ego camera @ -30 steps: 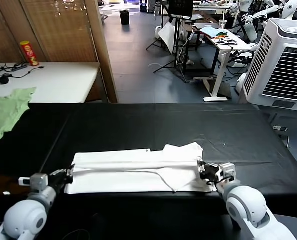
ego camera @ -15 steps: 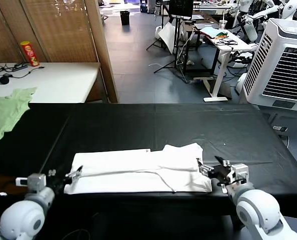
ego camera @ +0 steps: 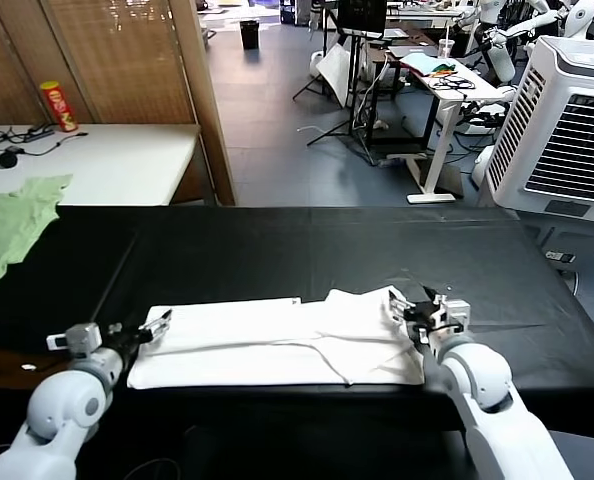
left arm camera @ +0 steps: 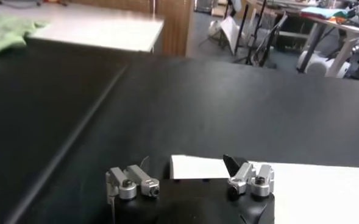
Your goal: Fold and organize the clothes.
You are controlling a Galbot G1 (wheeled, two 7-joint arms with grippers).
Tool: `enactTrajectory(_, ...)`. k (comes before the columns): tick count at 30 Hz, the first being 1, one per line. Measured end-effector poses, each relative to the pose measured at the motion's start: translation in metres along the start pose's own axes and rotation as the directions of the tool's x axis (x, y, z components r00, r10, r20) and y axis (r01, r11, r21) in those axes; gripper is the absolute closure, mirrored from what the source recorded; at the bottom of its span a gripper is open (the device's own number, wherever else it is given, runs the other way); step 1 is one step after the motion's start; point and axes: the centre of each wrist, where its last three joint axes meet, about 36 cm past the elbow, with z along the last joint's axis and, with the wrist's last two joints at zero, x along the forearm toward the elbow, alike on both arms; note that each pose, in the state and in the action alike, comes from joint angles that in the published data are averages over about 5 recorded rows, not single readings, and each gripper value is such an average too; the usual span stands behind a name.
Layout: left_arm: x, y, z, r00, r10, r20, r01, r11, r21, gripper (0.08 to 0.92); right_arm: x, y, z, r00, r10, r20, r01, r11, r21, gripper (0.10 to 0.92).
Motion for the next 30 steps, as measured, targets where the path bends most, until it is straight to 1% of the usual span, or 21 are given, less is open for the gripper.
enactTrajectory(2, -0.004, 0.003, 0.002, 1.0, -0.004, 0.0, 0.004, 1.0, 0.007, 0.24, -0.005, 0.002, 0.002, 1.0, -0.001, -0.006, 0.001, 1.0, -0.006, 0.385)
enactTrajectory(3, -0.006, 0.004, 0.002, 1.0, -0.006, 0.001, 0.006, 1.0, 0.01, 0.269, -0.007, 0.003, 0.003, 1.0, -0.001, -0.009, 0.001, 1.0, -0.009, 0.431)
enactTrajectory(5, -0.009, 0.007, 0.003, 0.9999, -0.01, 0.004, 0.01, 1.0, 0.017, 0.355, -0.009, 0.005, 0.005, 1.0, -0.003, -0.014, 0.003, 1.0, -0.014, 0.51)
enactTrajectory(9, -0.012, 0.011, 0.006, 1.0, 0.003, 0.008, -0.003, 1.0, 0.027, 0.565, -0.01, 0.01, 0.011, 1.0, -0.001, -0.012, 0.001, 1.0, -0.017, 0.732)
enactTrajectory(10, -0.012, 0.011, 0.006, 0.9999, 0.01, 0.01, -0.011, 1.0, 0.028, 0.632, -0.01, 0.011, 0.012, 1.0, 0.002, -0.009, -0.002, 1.0, -0.016, 0.779)
enactTrajectory(12, -0.013, 0.01, 0.007, 0.9996, 0.024, 0.017, -0.024, 0.999, 0.026, 0.732, -0.01, 0.013, 0.014, 1.0, 0.014, -0.001, -0.014, 1.0, -0.012, 0.855)
enactTrajectory(13, -0.014, 0.01, 0.007, 0.9993, 0.029, 0.022, -0.029, 0.999, 0.024, 0.787, -0.01, 0.013, 0.015, 1.0, 0.023, 0.004, -0.023, 1.0, -0.009, 0.877)
enactTrajectory(14, -0.015, 0.009, 0.007, 0.9991, 0.032, 0.029, -0.033, 0.999, 0.02, 0.826, -0.01, 0.014, 0.016, 0.999, 0.035, 0.01, -0.035, 0.999, -0.005, 0.887)
enactTrajectory(16, -0.017, 0.007, 0.007, 0.9984, 0.034, 0.047, -0.034, 0.999, 0.005, 0.868, -0.01, 0.015, 0.018, 0.998, 0.062, 0.021, -0.062, 0.998, 0.001, 0.899)
enactTrajectory(20, -0.025, 0.004, 0.007, 0.9953, 0.024, 0.094, -0.019, 0.998, -0.06, 0.873, -0.012, 0.015, 0.017, 0.995, 0.097, 0.03, -0.097, 0.995, -0.003, 0.899)
enactTrajectory(25, -0.038, 0.0, 0.004, 0.9903, 0.007, 0.139, 0.013, 0.99, -0.141, 0.872, -0.008, 0.011, 0.016, 0.996, 0.081, 0.024, -0.081, 0.997, -0.001, 0.89)
enactTrajectory(27, -0.042, 0.0, 0.001, 0.9887, 0.007, 0.15, 0.016, 0.988, -0.155, 0.869, -0.003, 0.007, 0.015, 0.998, 0.058, 0.023, -0.058, 0.998, 0.006, 0.838)
enactTrajectory(28, -0.043, 0.0, -0.001, 0.9877, 0.008, 0.156, 0.017, 0.987, -0.159, 0.865, -0.001, 0.005, 0.015, 0.999, 0.046, 0.025, -0.046, 0.999, 0.011, 0.795)
enactTrajectory(29, -0.043, 0.001, -0.003, 0.9866, 0.01, 0.163, 0.017, 0.987, -0.162, 0.847, 0.003, 0.003, 0.015, 0.999, 0.035, 0.029, -0.036, 0.999, 0.016, 0.736)
enactTrajectory(30, -0.044, 0.003, -0.005, 0.9854, 0.01, 0.17, 0.018, 0.987, -0.162, 0.812, 0.006, 0.001, 0.014, 0.999, 0.028, 0.033, -0.028, 0.999, 0.02, 0.686)
